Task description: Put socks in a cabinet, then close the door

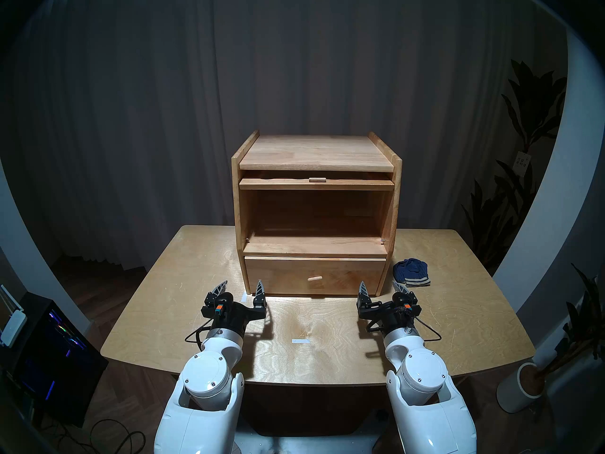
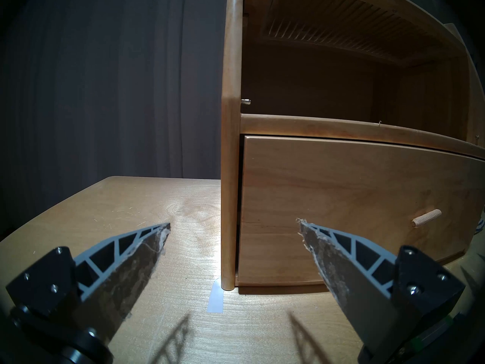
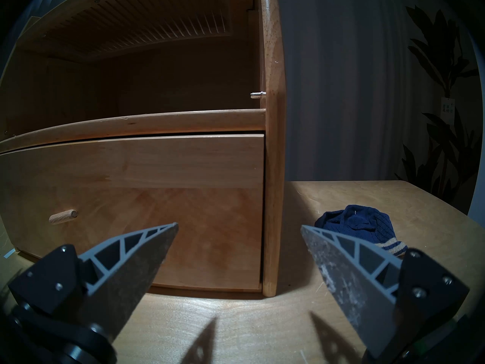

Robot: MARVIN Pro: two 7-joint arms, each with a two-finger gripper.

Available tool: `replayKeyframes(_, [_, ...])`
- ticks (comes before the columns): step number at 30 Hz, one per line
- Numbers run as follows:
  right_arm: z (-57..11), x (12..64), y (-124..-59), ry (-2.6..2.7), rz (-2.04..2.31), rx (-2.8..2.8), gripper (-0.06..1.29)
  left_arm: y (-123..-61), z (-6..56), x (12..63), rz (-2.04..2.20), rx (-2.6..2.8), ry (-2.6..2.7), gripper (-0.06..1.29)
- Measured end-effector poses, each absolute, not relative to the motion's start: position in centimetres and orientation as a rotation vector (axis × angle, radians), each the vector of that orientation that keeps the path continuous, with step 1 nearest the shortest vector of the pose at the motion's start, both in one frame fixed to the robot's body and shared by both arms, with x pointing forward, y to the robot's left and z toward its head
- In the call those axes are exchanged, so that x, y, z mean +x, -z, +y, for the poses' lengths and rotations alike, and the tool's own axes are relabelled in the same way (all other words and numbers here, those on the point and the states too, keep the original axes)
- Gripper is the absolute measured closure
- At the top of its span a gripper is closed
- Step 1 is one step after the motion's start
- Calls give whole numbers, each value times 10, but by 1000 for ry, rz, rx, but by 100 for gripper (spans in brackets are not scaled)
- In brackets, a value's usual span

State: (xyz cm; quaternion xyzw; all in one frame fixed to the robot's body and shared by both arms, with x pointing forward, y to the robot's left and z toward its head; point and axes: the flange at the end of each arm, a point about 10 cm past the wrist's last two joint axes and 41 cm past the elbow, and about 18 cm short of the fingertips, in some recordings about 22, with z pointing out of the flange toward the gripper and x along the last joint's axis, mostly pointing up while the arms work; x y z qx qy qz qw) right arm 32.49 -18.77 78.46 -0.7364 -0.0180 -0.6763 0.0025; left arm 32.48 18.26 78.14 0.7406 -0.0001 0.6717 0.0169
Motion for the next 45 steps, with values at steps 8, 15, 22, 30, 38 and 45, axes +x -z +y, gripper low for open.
replayKeyframes(8, [-242, 324, -819, 2380, -228, -2362, 0, -779, 182, 324, -1, 2307, -2082, -2])
replayKeyframes(15, [-299, 320, -858, 2628, -453, -2433, 0, -778, 182, 324, -1, 2310, -2078, -2])
replayKeyframes(22, [-345, 318, -876, 2664, -920, -2556, 0, -777, 182, 324, -2, 2313, -2075, -2])
replayKeyframes(30, [-365, 324, -889, 2524, -1476, -2585, 0, -776, 182, 324, -2, 2317, -2071, -2])
replayKeyframes(38, [-357, 337, -879, 2217, -2017, -2478, 0, -775, 182, 324, -2, 2318, -2070, -2])
replayKeyframes(45, [-359, 343, -842, 1771, -2420, -2369, 0, -775, 182, 324, -2, 2318, -2070, -2])
